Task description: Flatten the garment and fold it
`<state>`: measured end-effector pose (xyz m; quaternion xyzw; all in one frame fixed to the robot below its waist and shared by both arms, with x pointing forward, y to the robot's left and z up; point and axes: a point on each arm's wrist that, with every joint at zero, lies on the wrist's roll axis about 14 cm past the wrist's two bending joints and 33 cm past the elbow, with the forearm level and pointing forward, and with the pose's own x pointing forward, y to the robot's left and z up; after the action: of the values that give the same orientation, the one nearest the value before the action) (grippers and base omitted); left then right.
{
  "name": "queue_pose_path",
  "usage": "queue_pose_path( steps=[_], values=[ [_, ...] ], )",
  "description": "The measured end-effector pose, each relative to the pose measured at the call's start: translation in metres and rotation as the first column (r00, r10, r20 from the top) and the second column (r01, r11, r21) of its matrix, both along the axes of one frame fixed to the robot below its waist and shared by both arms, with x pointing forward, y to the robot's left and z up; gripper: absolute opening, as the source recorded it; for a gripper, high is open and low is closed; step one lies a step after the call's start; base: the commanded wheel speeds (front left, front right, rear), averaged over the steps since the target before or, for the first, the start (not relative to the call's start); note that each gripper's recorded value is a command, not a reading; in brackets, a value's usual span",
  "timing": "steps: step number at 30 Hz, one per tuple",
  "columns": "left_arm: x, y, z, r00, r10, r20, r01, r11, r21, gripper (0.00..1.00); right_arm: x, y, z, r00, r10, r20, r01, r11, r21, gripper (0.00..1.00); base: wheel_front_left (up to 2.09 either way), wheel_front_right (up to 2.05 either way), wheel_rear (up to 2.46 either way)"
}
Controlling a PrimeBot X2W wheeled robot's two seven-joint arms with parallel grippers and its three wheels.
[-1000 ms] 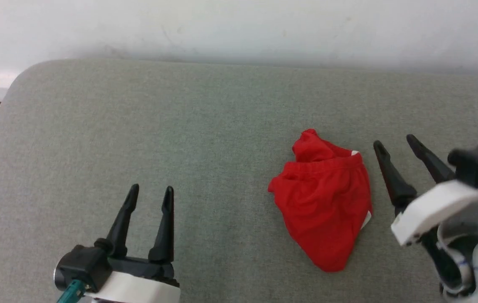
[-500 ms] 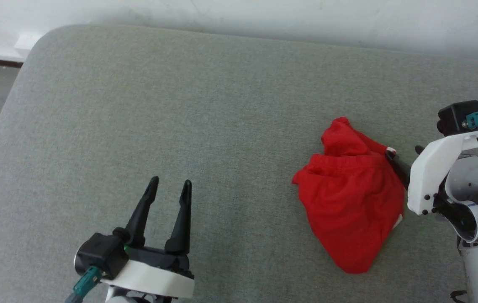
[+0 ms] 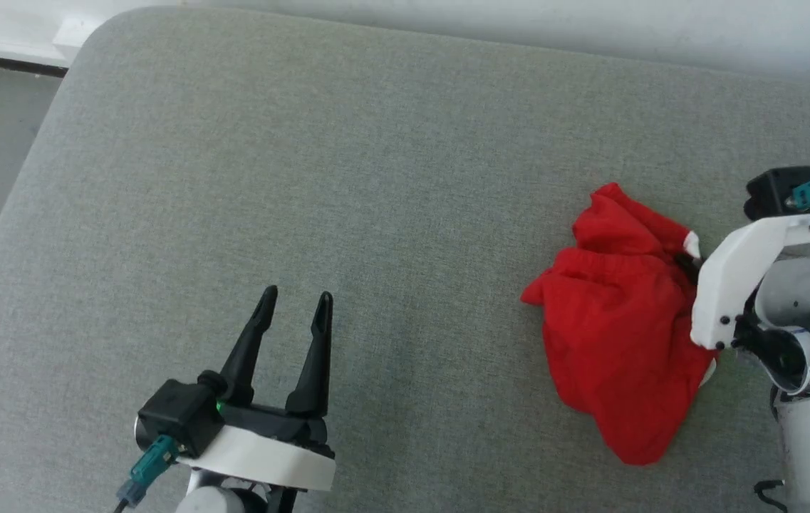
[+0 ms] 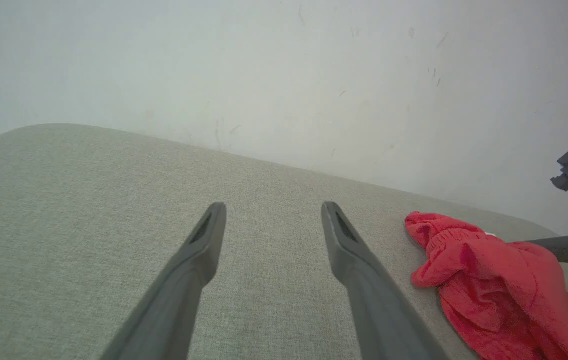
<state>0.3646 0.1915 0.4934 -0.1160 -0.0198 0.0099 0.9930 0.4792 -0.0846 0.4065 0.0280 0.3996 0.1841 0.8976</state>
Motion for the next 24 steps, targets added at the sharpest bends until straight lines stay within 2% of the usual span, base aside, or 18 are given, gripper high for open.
queue_pose_path(
  steps=[5, 8, 17, 21, 24],
  values=[
    [-0.001, 0.000, 0.005, 1.000, -0.003, 0.016, 0.003, 1.000, 0.003, 1.00, 0.016, -0.014, 0.032, 0.990, -0.062, 0.129, 0.059, 0.998, 0.029, 0.00, 0.00, 0.00, 0.00],
    [-0.003, -0.002, 0.011, 0.999, -0.008, 0.037, 0.007, 1.000, 0.007, 1.00, 0.024, -0.034, 0.062, 0.969, -0.112, 0.222, 0.106, 0.994, 0.036, 0.00, 0.00, 0.00, 0.00],
    [-0.027, -0.008, 0.022, 0.997, -0.017, 0.072, 0.017, 1.000, -0.006, 1.00, 0.017, -0.090, 0.169, 0.858, -0.201, 0.473, 0.207, 0.978, 0.039, 0.00, 0.00, 0.00, 0.00],
    [-0.032, -0.013, 0.029, 0.995, -0.029, 0.097, 0.030, 0.999, -0.010, 1.00, 0.010, -0.096, 0.220, 0.795, -0.190, 0.576, 0.206, 0.978, 0.038, 0.00, 0.00, 0.00, 0.00],
    [-0.032, -0.017, 0.033, 0.993, -0.041, 0.110, 0.042, 0.999, -0.011, 1.00, 0.004, -0.087, 0.236, 0.785, -0.150, 0.601, 0.172, 0.985, 0.020, 0.00, 0.00, 0.00, 0.00]
  ],
)
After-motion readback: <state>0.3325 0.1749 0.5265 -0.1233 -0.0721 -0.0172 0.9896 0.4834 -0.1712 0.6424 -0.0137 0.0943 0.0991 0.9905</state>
